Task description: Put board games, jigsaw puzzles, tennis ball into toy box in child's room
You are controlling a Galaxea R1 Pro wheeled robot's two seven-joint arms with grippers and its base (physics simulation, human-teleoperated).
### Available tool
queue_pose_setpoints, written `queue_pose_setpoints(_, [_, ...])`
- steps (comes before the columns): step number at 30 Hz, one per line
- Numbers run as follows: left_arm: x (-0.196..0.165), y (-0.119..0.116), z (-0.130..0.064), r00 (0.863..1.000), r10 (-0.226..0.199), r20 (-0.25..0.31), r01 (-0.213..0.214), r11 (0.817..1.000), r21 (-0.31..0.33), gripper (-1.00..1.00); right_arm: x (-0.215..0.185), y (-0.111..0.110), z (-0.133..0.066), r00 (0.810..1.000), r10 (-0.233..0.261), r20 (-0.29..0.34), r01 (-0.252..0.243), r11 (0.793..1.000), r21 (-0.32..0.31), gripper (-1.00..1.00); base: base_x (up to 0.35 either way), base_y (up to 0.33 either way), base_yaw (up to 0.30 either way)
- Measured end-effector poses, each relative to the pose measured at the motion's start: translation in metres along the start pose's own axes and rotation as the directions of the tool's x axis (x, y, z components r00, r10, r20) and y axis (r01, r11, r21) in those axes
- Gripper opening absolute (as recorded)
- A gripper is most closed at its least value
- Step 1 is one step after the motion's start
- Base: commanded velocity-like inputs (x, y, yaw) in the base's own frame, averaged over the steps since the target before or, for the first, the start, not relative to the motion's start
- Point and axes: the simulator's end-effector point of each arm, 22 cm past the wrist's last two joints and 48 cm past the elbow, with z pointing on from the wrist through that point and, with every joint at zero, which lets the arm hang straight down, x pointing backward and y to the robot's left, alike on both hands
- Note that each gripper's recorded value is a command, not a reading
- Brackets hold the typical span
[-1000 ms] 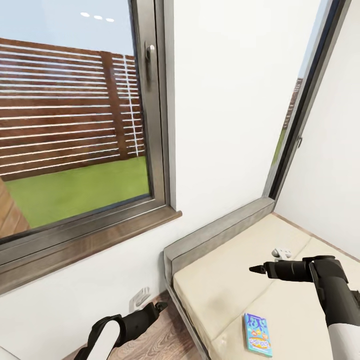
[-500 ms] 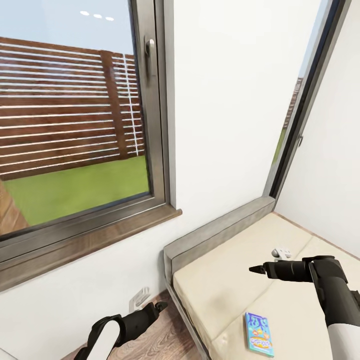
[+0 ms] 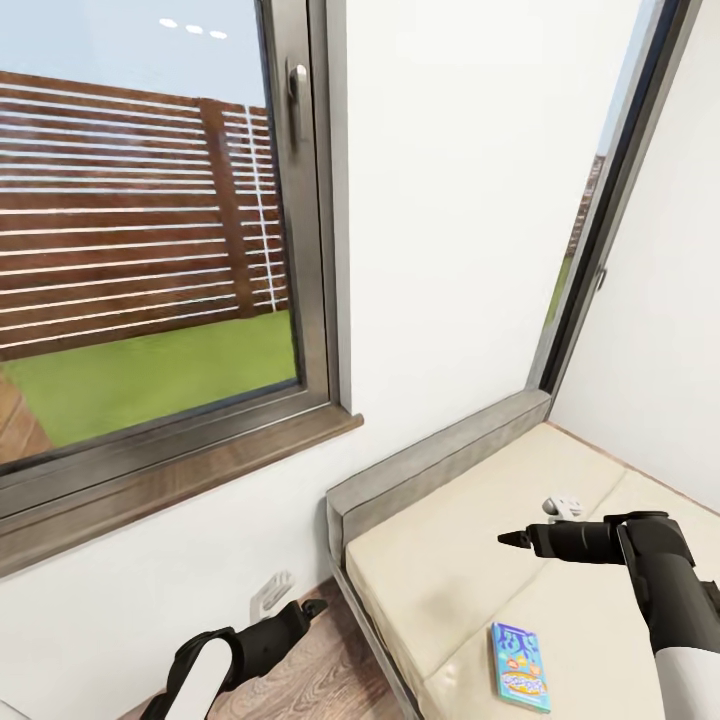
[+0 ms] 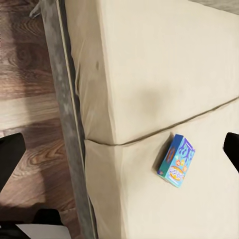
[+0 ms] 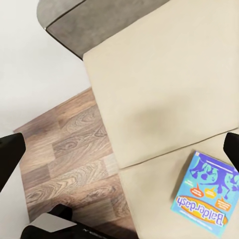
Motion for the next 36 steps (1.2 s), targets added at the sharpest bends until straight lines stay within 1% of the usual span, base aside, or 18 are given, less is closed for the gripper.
queue_pose_setpoints(36, [0.009, 0.036, 0.040, 1.000, -0.005, 0.000, 0.005, 1.000, -0.006, 1.00, 0.024, -0.020, 0.040, 1.000, -0.004, 0.001, 0.004, 1.000, -0.001, 1.00, 0.000, 0.000, 0.000])
